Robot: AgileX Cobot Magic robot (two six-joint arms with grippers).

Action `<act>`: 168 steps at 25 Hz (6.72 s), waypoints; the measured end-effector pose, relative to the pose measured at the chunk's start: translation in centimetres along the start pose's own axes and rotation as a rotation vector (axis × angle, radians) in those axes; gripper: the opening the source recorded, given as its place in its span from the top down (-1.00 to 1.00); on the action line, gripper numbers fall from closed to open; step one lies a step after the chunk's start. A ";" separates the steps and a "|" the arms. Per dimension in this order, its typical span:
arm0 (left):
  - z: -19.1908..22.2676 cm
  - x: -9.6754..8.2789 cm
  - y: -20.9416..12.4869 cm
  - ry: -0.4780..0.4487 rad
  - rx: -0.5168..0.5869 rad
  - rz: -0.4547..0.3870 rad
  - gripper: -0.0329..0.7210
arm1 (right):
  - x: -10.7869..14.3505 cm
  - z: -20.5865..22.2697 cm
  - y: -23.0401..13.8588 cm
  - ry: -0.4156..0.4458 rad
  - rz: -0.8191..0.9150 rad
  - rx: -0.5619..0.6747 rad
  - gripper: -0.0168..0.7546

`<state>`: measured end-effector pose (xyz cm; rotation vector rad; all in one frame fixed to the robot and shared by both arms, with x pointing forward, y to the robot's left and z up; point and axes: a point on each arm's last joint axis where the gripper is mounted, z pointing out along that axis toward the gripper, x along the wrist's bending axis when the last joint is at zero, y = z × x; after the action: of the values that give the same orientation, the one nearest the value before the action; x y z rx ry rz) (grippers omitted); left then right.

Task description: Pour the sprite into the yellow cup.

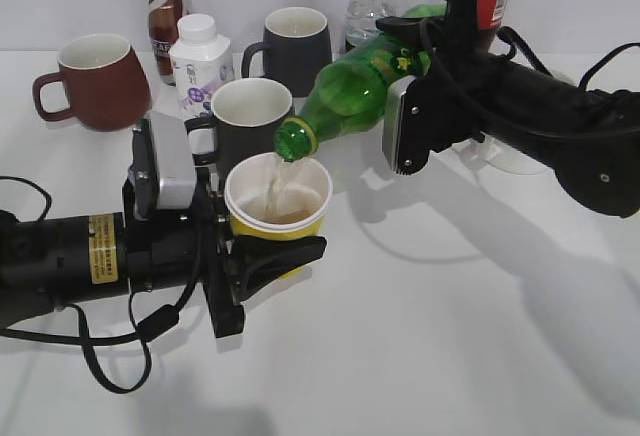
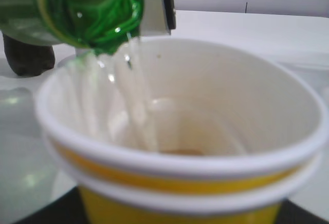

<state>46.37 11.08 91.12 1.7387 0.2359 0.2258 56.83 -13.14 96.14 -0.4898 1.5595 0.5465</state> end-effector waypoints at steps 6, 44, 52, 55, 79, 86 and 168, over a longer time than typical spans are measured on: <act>0.0 0.0 0.0 0.000 0.000 0.000 0.00 | 0.0 0.0 0.0 0.000 -0.004 0.000 -0.07; -0.1 0.9 0.4 0.094 -0.048 -0.043 0.00 | 0.6 -0.1 -0.1 0.056 0.346 0.024 -0.07; -2.1 2.0 1.7 0.262 -0.105 -0.082 0.00 | 0.8 0.0 0.1 0.070 0.832 0.043 -0.07; -4.1 2.9 2.1 0.366 -0.123 -0.103 0.00 | 0.8 0.0 0.0 0.064 1.023 0.053 -0.07; -9.9 9.5 -2.3 0.840 -0.037 -0.152 0.00 | 0.9 0.3 -0.9 0.039 1.499 0.195 -0.07; -8.6 11.7 -4.0 0.832 -0.023 -0.161 0.00 | 0.9 0.3 -0.9 0.039 1.499 0.196 -0.07; -17.2 -2.5 8.0 1.091 0.434 -0.749 -0.37 | -4.1 -16.4 3.9 0.468 1.538 0.946 -0.53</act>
<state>39.39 25.24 102.04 1.6447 1.7890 0.5755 41.74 -20.15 101.05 1.5359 2.2097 0.7112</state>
